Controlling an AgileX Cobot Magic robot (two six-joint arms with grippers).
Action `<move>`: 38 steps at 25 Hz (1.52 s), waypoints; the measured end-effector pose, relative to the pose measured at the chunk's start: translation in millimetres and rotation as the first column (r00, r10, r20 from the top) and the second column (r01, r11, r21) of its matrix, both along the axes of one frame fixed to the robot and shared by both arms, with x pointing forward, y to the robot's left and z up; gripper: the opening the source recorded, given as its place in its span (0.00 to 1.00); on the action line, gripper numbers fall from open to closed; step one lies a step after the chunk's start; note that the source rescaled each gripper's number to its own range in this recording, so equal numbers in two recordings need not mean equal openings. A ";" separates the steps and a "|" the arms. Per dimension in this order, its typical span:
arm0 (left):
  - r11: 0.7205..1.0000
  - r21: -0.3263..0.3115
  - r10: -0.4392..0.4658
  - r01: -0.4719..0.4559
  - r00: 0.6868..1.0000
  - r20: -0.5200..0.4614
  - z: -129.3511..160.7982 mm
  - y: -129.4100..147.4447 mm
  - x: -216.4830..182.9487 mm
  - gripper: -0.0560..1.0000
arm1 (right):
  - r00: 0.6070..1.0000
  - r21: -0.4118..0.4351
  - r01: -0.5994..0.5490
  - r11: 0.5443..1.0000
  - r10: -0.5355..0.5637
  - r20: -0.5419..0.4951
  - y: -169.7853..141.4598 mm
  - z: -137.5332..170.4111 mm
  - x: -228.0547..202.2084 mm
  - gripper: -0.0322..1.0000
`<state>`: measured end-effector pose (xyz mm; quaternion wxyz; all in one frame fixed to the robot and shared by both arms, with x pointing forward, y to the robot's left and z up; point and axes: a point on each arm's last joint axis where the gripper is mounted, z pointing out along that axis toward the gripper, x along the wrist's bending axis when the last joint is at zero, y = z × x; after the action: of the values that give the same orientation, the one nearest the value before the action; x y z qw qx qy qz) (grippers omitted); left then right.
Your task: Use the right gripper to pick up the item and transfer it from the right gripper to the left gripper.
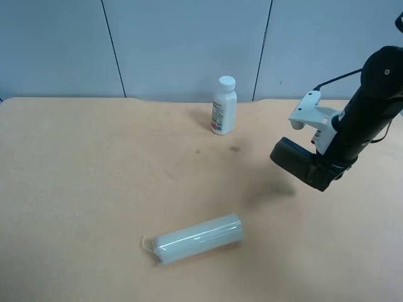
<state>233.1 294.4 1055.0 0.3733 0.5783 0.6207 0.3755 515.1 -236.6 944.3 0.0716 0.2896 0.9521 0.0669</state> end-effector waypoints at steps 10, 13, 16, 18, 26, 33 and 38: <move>1.000 -0.003 -0.002 0.002 1.000 -0.003 0.0 -0.2 0.6 1.00 | 0.966 0.012 -0.210 0.978 0.206 0.158 51.3 54.1 -37.5 0.03; 1.000 -0.021 -0.011 0.010 0.998 -0.054 1.5 -0.6 7.6 1.00 | 0.940 -0.031 -0.276 0.961 0.276 0.202 63.6 63.0 -48.1 0.03; 0.998 -0.064 -0.036 0.028 0.991 -0.130 8.9 -2.6 17.8 1.00 | 0.912 -0.078 -0.331 0.940 0.340 0.228 76.9 66.8 -57.4 0.03; 0.994 -0.103 -0.061 0.044 0.983 -0.172 15.2 -4.9 25.7 1.00 | 0.891 -0.101 -0.368 0.924 0.382 0.247 88.0 70.7 -62.2 0.03; 0.932 -0.342 -0.223 0.122 0.935 -0.274 35.2 -20.2 66.5 1.00 | 0.826 -0.097 -0.420 0.902 0.425 0.370 118.8 101.3 -64.4 0.03; 0.841 -0.505 -0.382 0.195 0.875 -0.299 50.2 -31.7 107.4 1.00 | 0.780 -0.070 -0.432 0.899 0.411 0.472 126.8 117.1 -56.7 0.03; 0.765 -0.597 -0.480 0.242 0.833 -0.276 64.2 -38.2 134.0 1.00 | 0.749 -0.047 -0.445 0.894 0.401 0.527 131.1 120.9 -54.0 0.03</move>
<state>367.0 256.2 1119.3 0.4468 0.6262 0.6384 -0.0264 461.1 -105.6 1065.3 0.2991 0.0397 0.9329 0.1963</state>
